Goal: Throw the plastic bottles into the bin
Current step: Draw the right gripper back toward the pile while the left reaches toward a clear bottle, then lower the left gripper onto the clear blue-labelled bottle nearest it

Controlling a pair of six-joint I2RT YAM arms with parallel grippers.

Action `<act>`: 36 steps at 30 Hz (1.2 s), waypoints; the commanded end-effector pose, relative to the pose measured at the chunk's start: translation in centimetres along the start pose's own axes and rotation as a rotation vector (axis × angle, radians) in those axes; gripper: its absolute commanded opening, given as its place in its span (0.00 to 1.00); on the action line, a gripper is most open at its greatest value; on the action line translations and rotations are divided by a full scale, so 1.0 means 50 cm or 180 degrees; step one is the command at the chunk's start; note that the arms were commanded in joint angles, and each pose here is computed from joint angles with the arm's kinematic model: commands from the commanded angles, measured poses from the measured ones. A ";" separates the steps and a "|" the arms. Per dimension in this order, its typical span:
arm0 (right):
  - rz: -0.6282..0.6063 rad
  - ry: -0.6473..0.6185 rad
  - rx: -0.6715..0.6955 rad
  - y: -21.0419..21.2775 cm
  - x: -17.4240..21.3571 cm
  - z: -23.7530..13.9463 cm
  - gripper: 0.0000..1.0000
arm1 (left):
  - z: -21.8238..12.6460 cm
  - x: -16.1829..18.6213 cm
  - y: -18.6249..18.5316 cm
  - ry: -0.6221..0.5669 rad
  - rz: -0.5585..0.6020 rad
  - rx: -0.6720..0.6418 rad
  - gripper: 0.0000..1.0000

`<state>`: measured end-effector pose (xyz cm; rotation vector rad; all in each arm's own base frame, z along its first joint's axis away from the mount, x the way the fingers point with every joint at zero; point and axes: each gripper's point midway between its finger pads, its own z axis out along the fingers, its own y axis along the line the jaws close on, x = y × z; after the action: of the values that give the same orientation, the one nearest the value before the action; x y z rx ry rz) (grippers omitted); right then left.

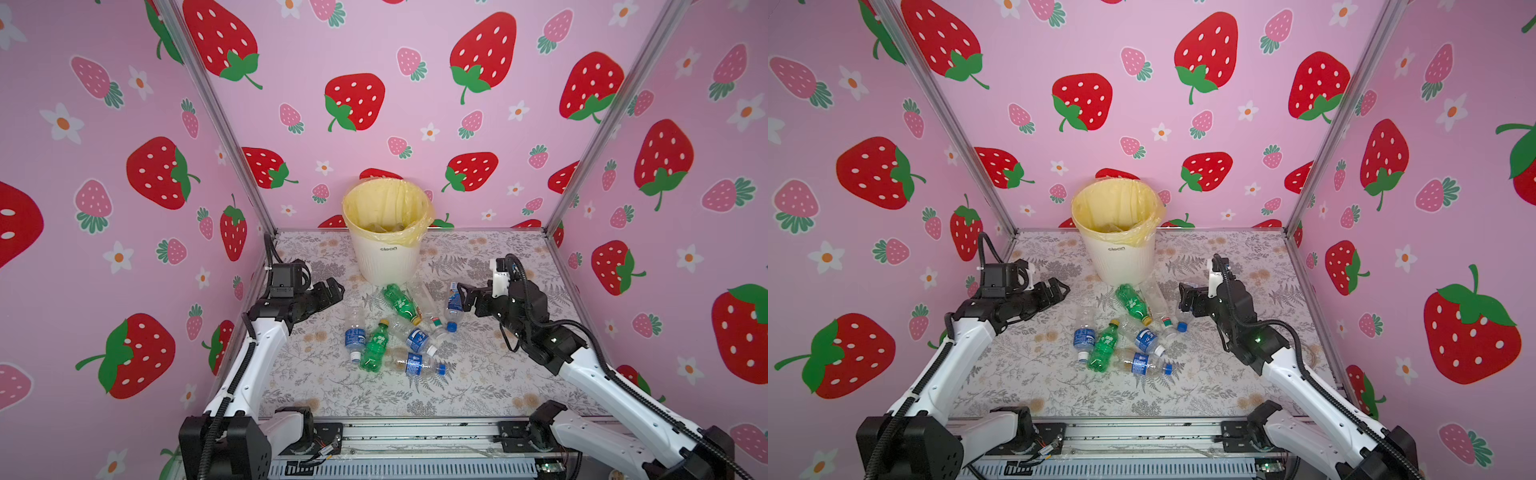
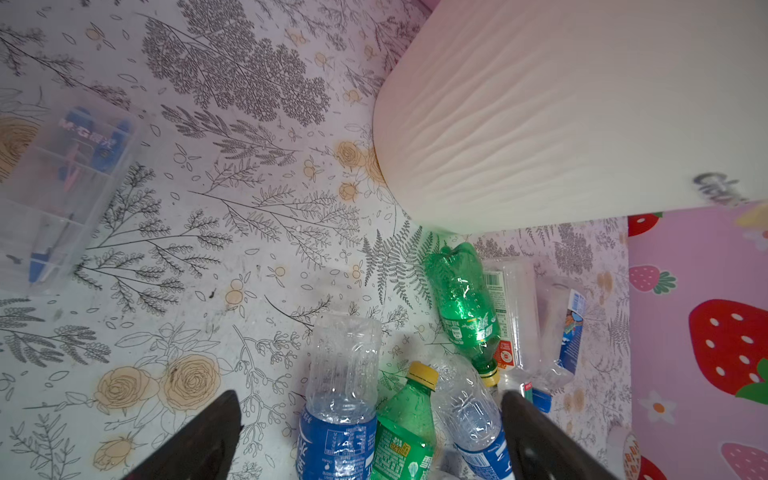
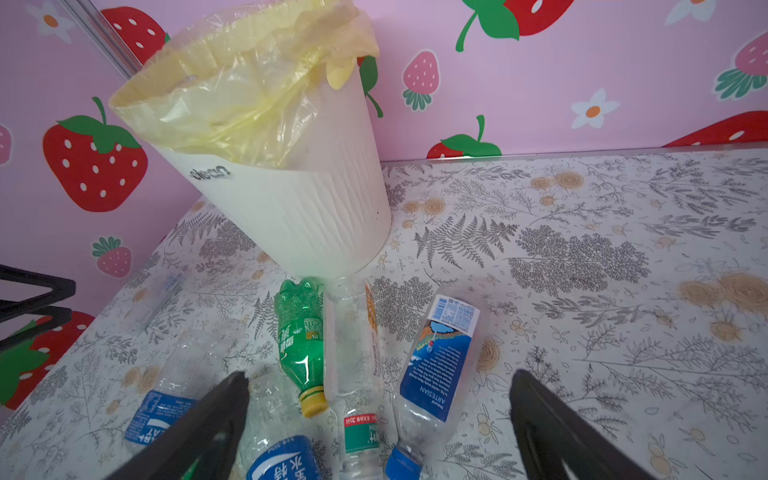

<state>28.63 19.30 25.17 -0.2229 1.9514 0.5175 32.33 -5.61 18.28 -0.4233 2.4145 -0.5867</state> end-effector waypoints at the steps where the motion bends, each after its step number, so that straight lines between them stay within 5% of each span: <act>1: -0.0028 0.0109 0.0021 -0.011 0.029 -0.005 0.99 | 0.002 0.027 -0.008 0.0030 0.0026 -0.0131 0.99; 13: 0.0068 0.0347 -0.0041 -0.026 0.113 -0.019 0.99 | 0.047 0.111 0.023 0.0439 0.0467 -0.0690 0.99; 19: 0.0102 0.0362 0.0005 -0.035 0.120 -0.029 0.99 | 0.074 0.125 -0.007 0.0492 0.0702 -0.0447 0.99; 27: 0.0166 0.0422 0.0061 -0.045 0.142 -0.026 0.99 | 0.107 0.156 0.022 0.0693 0.0862 -0.0861 0.99; 36: 0.0092 0.0479 0.0068 -0.042 0.137 -0.020 0.99 | 0.139 0.198 0.009 0.0793 0.0931 -0.0834 0.99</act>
<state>25.48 17.68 18.07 -0.2345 2.1157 0.5153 29.24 -11.80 9.15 -0.0834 2.7283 -0.2424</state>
